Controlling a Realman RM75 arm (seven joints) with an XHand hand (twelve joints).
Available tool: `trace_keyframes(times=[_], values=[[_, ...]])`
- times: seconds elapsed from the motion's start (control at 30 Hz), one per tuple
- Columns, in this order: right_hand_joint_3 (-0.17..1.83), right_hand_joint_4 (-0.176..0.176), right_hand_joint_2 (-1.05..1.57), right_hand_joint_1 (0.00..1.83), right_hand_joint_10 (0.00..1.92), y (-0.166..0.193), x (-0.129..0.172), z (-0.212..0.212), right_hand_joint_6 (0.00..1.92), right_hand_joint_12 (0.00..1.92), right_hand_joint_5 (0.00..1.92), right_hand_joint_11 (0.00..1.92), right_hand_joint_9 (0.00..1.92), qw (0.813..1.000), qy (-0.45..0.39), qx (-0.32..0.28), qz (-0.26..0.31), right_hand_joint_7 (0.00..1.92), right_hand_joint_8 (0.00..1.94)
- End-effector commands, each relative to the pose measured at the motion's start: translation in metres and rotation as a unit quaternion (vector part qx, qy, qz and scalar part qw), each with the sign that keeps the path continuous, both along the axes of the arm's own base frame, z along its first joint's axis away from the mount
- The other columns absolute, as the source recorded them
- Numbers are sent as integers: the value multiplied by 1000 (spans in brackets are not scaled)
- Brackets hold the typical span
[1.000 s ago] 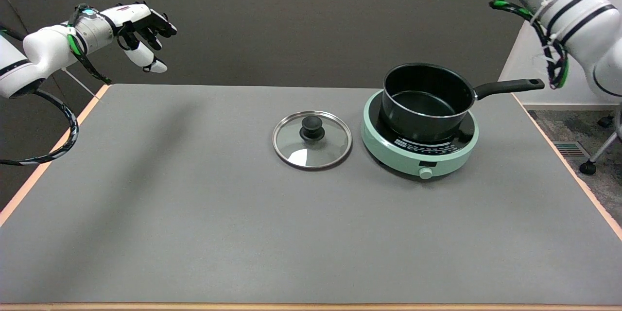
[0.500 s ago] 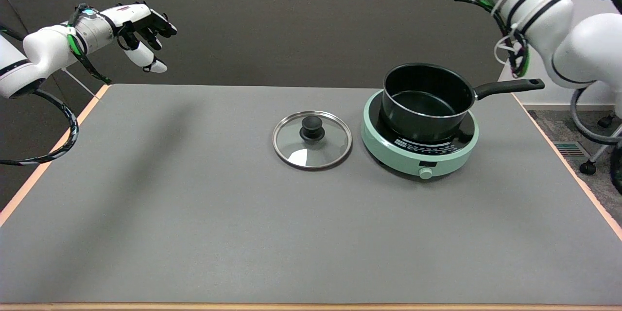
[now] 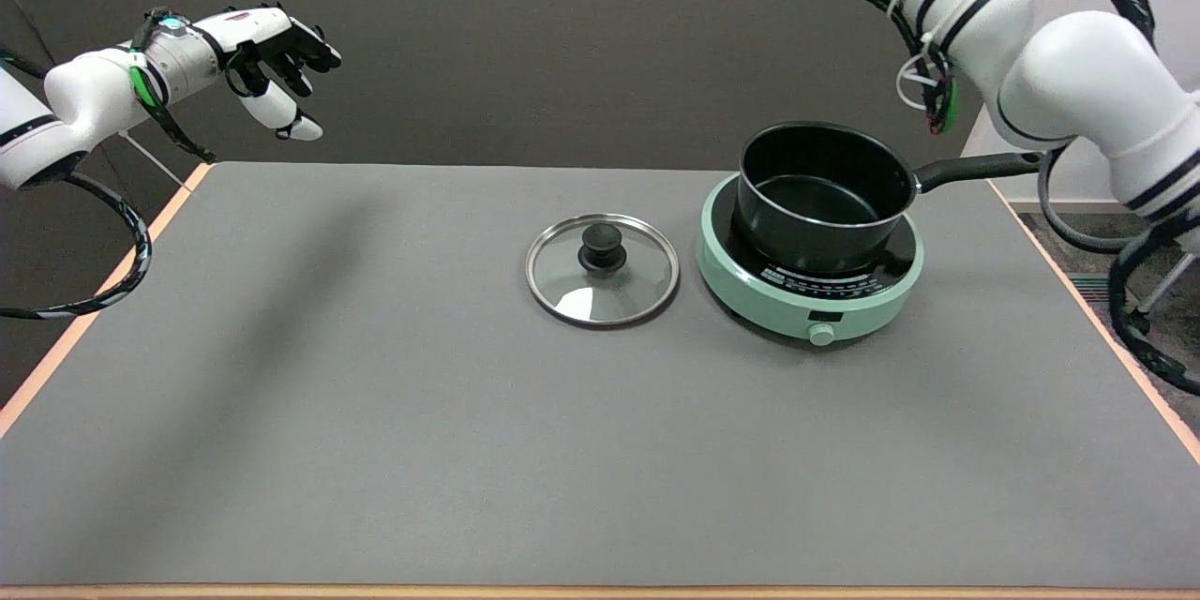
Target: Pick up the pot lid.
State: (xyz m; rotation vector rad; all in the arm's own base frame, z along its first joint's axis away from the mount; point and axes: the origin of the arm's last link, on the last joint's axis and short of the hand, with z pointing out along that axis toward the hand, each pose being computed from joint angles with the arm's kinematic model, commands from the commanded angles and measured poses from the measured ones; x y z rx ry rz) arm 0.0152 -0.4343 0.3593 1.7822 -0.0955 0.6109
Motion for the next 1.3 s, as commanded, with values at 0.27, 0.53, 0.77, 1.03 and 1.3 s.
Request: trace_keyframes(times=[0.27,0.53,0.77,1.03,1.3], values=[[856,-95,610,821,615,-54,17,2,393,1366,647,481,599,999,43,-22,-18,743,327],[832,-90,622,814,603,-50,12,12,386,1368,655,494,613,998,45,-35,-24,749,319],[837,-89,618,813,603,-45,16,12,383,1377,654,500,616,999,31,-27,-27,751,315],[838,-89,617,815,607,-37,25,9,384,1392,654,508,621,999,39,-27,-8,751,314],[838,-88,617,816,621,-33,22,16,384,1404,655,514,628,999,35,-31,-11,753,314]])
